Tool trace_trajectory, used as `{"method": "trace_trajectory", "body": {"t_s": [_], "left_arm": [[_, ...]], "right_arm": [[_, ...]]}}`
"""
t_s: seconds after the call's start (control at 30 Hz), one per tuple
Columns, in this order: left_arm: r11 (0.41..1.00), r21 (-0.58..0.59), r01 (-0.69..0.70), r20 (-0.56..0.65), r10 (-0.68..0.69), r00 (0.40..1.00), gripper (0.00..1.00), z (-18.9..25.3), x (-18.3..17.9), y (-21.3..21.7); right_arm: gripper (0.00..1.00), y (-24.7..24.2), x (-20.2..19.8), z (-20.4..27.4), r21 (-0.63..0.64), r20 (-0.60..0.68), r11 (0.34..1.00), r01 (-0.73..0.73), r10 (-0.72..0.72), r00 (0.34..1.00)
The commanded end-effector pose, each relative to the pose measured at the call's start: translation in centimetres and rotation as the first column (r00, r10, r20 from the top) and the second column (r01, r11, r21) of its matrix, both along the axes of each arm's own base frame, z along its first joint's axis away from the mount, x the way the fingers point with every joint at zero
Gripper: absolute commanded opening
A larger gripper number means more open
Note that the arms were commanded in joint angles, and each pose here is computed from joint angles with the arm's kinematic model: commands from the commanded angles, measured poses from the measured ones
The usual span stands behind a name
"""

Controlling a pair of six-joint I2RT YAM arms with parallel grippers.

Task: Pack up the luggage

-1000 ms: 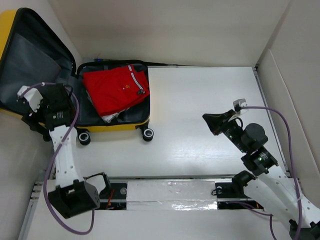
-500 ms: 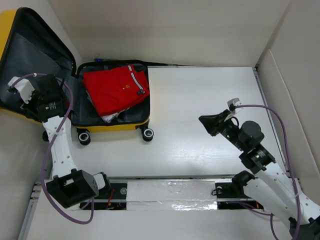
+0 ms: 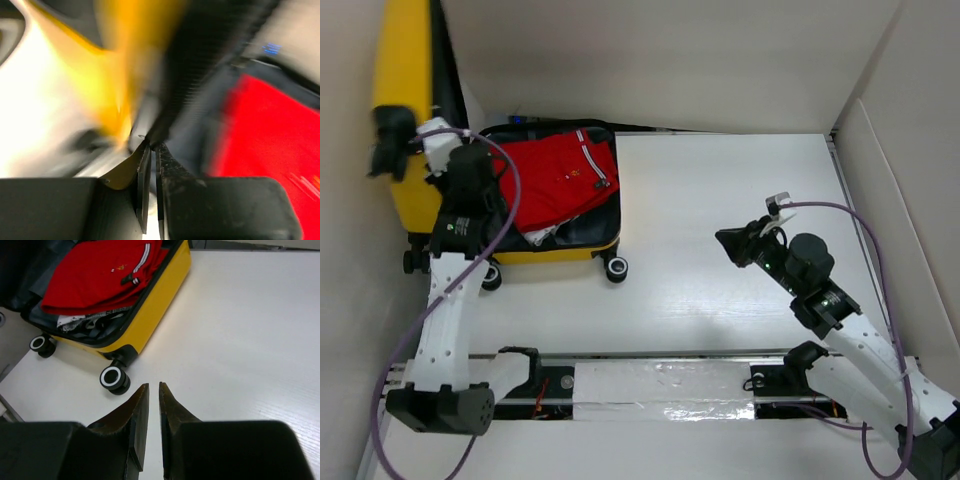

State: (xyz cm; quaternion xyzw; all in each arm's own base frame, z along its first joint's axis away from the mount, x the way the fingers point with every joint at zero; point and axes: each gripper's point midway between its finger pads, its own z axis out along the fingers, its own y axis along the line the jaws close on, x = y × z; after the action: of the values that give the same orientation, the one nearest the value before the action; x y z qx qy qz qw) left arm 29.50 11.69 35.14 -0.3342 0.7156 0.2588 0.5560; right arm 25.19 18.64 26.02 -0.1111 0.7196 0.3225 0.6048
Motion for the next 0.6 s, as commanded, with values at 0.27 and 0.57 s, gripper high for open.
{"method": "trace_trajectory", "body": {"t_s": [0.27, 0.57], "left_arm": [[0.003, -0.215, 0.977, 0.150, -0.988, 0.036, 0.86, -3.0, -1.4, -28.1], [0.011, -0.060, 0.998, 0.320, -0.947, 0.030, 0.62, 3.2, -3.7, -27.9]], "right_arm": [[0.25, 0.4, 2.1, 0.7, -0.011, 0.011, 0.999, 0.045, -0.045, 0.999], [0.15, 0.5, 3.0, -0.8, -0.030, -0.022, 0.997, 0.068, -0.069, 0.997]]}}
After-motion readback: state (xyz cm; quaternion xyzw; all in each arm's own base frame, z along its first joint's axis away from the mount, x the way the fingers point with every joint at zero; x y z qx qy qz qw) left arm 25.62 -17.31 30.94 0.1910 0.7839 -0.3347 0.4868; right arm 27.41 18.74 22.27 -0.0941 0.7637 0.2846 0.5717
